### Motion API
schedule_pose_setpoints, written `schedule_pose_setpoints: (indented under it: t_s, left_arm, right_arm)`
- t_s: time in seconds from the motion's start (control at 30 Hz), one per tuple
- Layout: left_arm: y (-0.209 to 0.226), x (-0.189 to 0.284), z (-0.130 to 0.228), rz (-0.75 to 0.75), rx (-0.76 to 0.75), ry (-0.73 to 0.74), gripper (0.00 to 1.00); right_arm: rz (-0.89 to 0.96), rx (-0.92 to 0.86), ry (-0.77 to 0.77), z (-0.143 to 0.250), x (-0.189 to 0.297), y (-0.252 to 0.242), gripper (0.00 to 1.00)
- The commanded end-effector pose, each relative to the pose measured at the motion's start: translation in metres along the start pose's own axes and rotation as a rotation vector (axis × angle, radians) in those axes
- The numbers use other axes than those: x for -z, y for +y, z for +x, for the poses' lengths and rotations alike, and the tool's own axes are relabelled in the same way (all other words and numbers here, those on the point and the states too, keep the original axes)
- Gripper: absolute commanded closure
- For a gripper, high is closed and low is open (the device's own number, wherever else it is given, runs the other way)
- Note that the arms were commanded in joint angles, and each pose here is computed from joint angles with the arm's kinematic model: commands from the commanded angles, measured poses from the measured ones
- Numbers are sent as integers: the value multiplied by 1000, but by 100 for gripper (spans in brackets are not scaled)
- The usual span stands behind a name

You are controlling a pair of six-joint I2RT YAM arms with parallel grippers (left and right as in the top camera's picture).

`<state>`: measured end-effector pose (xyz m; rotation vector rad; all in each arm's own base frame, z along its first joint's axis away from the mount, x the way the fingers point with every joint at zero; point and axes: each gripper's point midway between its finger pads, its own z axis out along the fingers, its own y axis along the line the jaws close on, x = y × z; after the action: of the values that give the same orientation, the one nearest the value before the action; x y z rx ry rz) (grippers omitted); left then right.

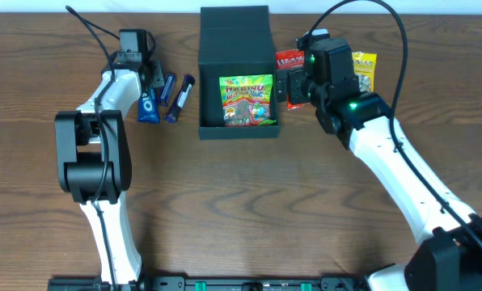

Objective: Pack container
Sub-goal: 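Lift the Oreo pack and lower it into the box's left side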

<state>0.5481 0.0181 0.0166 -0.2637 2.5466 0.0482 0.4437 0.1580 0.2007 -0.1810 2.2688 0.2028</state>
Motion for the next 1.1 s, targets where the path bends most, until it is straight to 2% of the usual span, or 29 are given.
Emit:
schedule_pose_setpoints:
  t_s: [0.0, 0.17, 0.27, 0.63, 0.77, 0.9, 1.07]
  left_arm:
    - [4, -10, 7, -8, 15, 28, 70]
    - [4, -5, 2, -7, 32, 18, 82]
    - [3, 13, -15, -4, 35, -22, 93]
    - [-8, 114, -80, 25, 39, -230, 94]
    - [-29, 136, -75, 59, 7, -218, 94]
    - [-71, 145, -51, 104, -55, -160, 94]
    - [-137, 156, -22, 189, -15, -114, 94]
  right_arm:
    - [48, -3, -20, -7, 5, -13, 1]
    - [86, -25, -18, -8, 5, -32, 1]
    - [114, -47, -8, -6, 5, -48, 1]
    - [170, -118, -3, -6, 10, -81, 1]
    - [174, -121, 0, -5, 10, -83, 1]
    - [176, -121, 10, -3, 10, -84, 1]
    - [187, -139, 36, 4, 11, -89, 1]
